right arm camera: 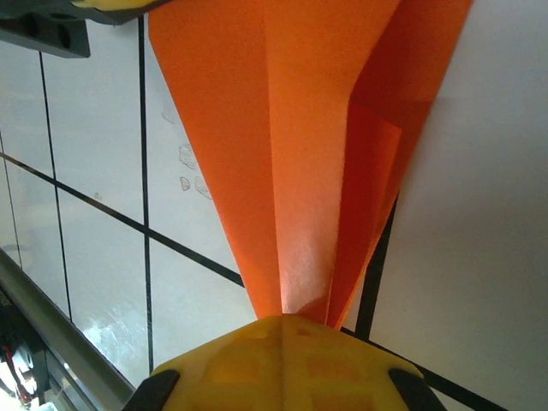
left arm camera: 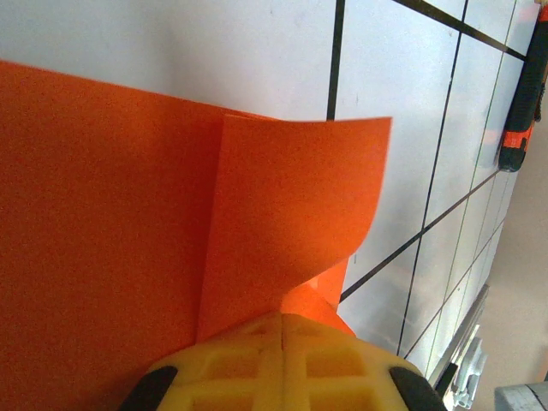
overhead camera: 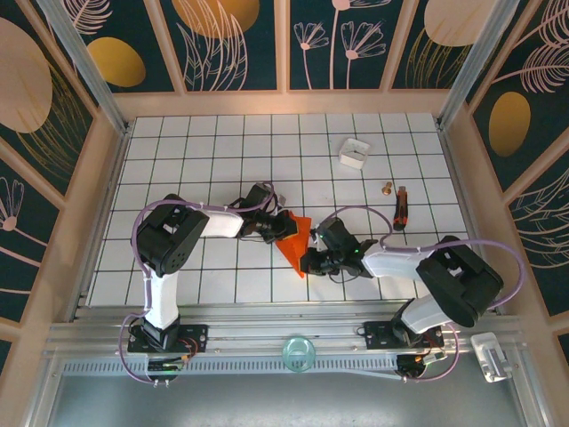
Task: Fold a paper plane with a square sheet of paper (pick it up from the middle)
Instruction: Perform the fourth fold on the wing at the bottom-center of the table.
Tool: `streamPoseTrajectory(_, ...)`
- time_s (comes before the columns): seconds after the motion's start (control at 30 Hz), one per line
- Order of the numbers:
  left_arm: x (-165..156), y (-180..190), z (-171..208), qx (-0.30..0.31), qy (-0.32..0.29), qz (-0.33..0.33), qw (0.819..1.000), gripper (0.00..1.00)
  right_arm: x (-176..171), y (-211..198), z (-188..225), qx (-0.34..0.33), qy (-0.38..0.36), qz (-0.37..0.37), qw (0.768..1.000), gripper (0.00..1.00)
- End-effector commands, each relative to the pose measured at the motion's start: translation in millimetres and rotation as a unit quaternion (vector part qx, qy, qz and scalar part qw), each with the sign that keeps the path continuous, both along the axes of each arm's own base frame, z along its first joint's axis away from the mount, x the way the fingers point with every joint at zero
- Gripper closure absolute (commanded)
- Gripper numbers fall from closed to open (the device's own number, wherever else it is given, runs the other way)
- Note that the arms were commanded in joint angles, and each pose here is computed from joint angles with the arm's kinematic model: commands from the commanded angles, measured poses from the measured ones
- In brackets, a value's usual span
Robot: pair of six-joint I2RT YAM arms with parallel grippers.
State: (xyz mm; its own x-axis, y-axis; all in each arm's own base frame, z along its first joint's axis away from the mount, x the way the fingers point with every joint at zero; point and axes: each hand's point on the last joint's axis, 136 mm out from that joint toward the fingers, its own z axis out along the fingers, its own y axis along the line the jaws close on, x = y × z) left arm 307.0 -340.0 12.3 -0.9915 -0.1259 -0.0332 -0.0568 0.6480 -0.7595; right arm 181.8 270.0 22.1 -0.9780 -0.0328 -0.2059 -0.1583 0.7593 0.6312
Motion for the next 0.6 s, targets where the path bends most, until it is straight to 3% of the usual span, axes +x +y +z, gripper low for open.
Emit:
streamPoseTrajectory(0.0,-8.7,34.7,-51.2,0.091,0.038,0.026,0.995,0.99,-7.5,-9.7,-15.8,-0.012,0.009,0.003,1.0,1.0)
streamPoseTrajectory(0.1,-4.9,32.5,-46.9,0.09,0.033,0.026,0.995,0.97,-15.1,-21.6,-29.8,-0.036,0.024,-0.006,0.999,1.0)
streamPoseTrajectory(0.23,10.3,22.1,-23.8,0.077,0.007,0.02,0.997,0.87,-23.3,-37.2,-43.3,-0.066,0.042,-0.022,0.997,1.0)
streamPoseTrajectory(0.57,31.9,5.3,53.3,0.033,-0.056,0.018,0.998,0.67,-37.5,-59.0,-61.7,-0.107,0.074,-0.049,0.99,1.0)
